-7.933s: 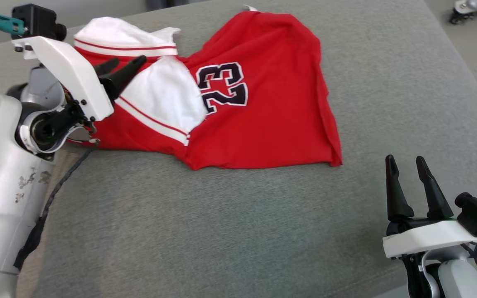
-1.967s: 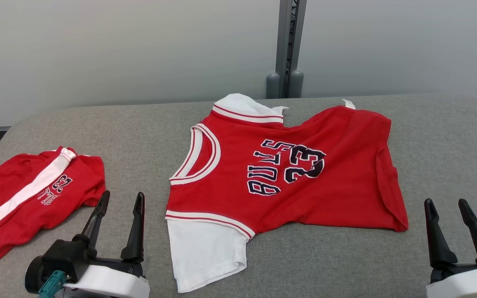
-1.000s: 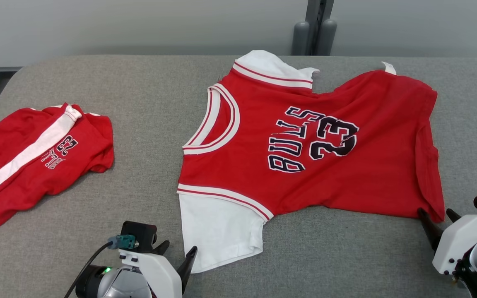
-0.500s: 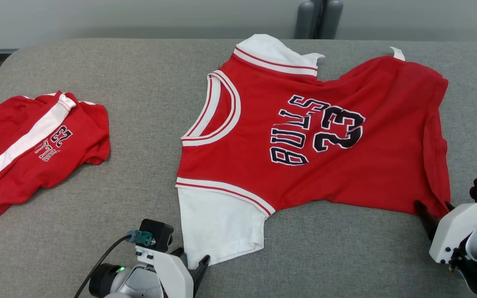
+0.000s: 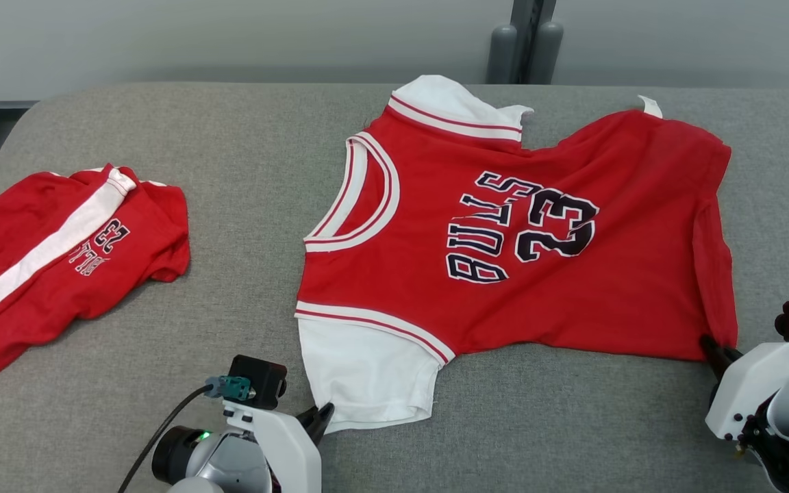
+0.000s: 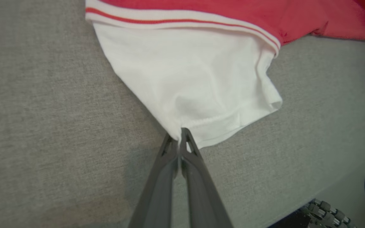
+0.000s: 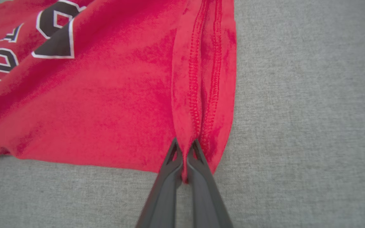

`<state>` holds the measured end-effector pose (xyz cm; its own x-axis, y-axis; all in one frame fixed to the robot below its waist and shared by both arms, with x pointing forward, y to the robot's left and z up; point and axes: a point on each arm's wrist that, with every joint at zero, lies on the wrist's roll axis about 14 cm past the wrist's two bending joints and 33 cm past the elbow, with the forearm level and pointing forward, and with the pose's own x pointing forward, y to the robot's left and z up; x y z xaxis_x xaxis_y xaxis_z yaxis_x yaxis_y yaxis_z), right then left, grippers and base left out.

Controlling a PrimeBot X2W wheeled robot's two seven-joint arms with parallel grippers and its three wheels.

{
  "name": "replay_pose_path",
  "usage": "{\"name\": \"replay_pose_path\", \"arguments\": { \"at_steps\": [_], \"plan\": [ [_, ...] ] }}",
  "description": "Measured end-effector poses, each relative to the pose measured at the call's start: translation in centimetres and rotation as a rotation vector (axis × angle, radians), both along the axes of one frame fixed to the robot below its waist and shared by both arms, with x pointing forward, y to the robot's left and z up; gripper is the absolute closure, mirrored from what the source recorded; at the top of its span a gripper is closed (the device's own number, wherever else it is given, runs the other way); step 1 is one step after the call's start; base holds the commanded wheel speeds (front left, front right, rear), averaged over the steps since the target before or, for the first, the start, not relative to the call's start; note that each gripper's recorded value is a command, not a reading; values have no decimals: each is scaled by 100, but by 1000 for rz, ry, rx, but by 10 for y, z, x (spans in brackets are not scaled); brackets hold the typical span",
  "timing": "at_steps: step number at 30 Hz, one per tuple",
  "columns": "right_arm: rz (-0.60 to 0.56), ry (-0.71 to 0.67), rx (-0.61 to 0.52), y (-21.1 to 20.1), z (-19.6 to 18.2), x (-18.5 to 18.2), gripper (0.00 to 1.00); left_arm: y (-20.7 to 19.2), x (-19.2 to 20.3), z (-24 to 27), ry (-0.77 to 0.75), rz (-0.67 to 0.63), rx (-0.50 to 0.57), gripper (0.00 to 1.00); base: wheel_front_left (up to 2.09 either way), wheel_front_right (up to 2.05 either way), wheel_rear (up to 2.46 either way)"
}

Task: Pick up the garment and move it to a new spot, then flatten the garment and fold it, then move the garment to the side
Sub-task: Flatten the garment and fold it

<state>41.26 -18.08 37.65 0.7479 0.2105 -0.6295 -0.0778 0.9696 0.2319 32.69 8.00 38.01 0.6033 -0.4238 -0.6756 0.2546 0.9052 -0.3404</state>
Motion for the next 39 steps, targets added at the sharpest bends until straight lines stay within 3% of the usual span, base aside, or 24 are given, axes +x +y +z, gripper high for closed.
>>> {"name": "replay_pose_path", "arguments": {
  "at_steps": [9,14,22,29,36,39],
  "plan": [
    [-22,-140,59,-1,42,3,100,9,11,44,-141,45,-40,100,0,0,0],
    [-19,-218,75,-2,70,18,100,15,45,76,-257,33,-26,100,0,0,0],
    [-17,-405,59,-11,134,88,100,27,156,155,-521,14,16,100,0,0,0],
    [-41,-545,81,-14,178,179,100,17,267,192,-611,-40,22,100,0,0,0],
    [-88,-748,114,-20,229,252,100,21,355,254,-819,22,22,100,0,0,0],
    [-100,-827,123,-22,251,272,100,24,378,261,-843,49,27,100,0,0,0]
  ]
}}
